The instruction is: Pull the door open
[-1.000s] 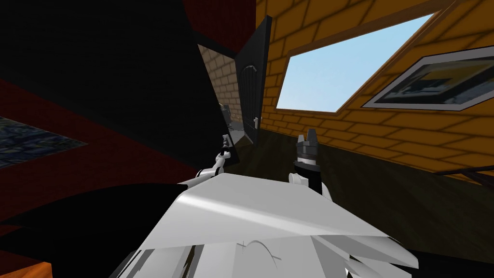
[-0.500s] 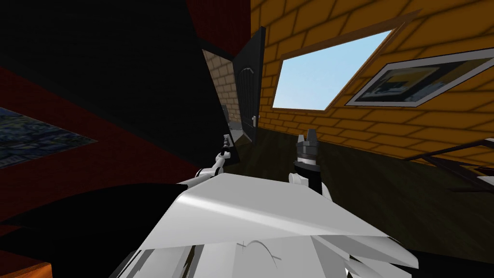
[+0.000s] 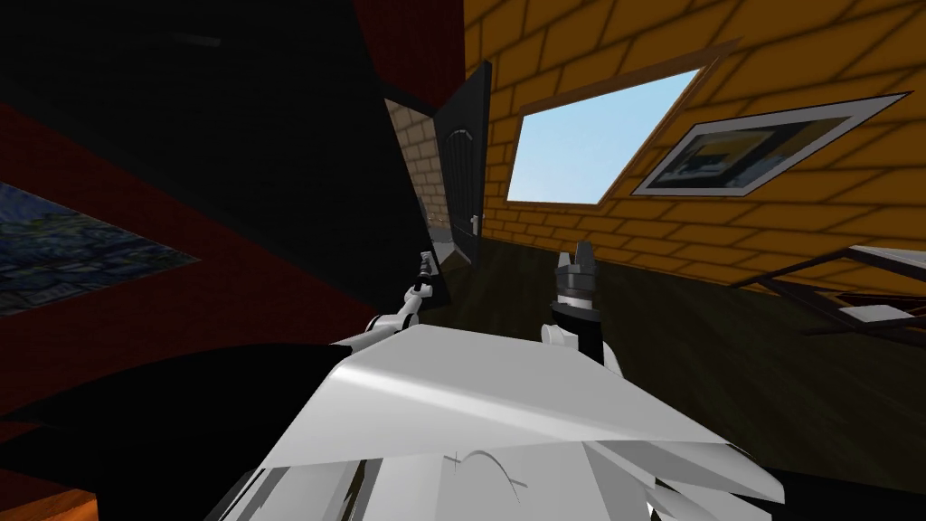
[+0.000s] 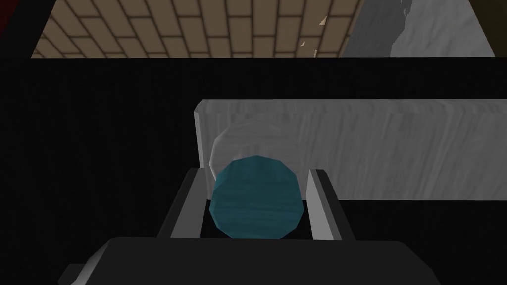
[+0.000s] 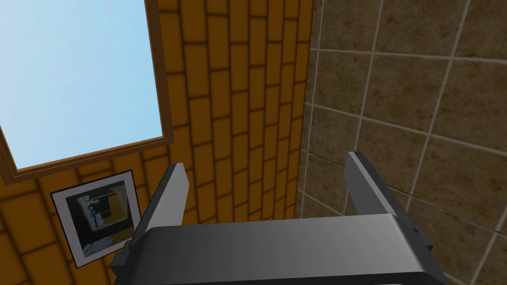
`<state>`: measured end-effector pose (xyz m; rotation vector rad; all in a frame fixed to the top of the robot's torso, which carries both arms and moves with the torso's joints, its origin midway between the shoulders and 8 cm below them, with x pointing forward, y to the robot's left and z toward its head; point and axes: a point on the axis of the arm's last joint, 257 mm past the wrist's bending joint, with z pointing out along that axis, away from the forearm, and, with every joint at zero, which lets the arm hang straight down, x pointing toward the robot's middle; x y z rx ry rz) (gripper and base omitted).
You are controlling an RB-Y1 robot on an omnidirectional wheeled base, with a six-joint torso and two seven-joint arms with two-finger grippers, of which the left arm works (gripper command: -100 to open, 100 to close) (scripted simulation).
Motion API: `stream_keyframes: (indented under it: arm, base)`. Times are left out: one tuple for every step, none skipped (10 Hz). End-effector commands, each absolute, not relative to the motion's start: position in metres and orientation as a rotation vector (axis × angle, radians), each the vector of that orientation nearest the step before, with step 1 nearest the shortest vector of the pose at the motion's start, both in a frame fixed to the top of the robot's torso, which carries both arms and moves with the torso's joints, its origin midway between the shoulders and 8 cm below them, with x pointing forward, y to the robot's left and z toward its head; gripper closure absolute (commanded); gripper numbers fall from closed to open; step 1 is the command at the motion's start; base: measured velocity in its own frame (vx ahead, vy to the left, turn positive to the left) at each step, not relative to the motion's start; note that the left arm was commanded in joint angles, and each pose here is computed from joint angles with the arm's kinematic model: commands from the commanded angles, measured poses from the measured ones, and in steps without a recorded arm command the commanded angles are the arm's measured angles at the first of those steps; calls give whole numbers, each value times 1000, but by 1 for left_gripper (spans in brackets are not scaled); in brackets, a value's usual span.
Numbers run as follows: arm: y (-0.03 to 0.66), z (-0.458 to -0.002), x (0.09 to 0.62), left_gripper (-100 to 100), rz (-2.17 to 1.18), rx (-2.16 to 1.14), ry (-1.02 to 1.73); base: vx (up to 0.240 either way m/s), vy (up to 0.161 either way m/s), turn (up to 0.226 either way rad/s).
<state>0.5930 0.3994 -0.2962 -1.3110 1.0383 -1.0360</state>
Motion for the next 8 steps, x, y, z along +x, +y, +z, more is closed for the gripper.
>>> stream_keyframes:
  arm:
    - [395,-299,592,100,-1045,-1309,1050]
    - [394,-298,593,100,-1049,-1306,1054]
    - [391,-298,594,100,-1057,-1301,1060]
    - [388,-297,594,100,-1065,-1296,1067]
    - [385,-297,595,100,-1072,-1292,1074]
    - [382,-297,596,100,-1079,-1288,1080]
    - [380,-296,596,100,-1084,-1284,1085]
    - [379,-296,597,100,-1088,-1282,1088]
  base:
    - [-195,65,-93]
    - [-161,64,-77]
    - [-156,60,-80]
    - [-190,68,-97]
    - [-218,109,-111]
    - [-210,74,-112]
    - [-193,57,-77]
    - [-174,52,-58]
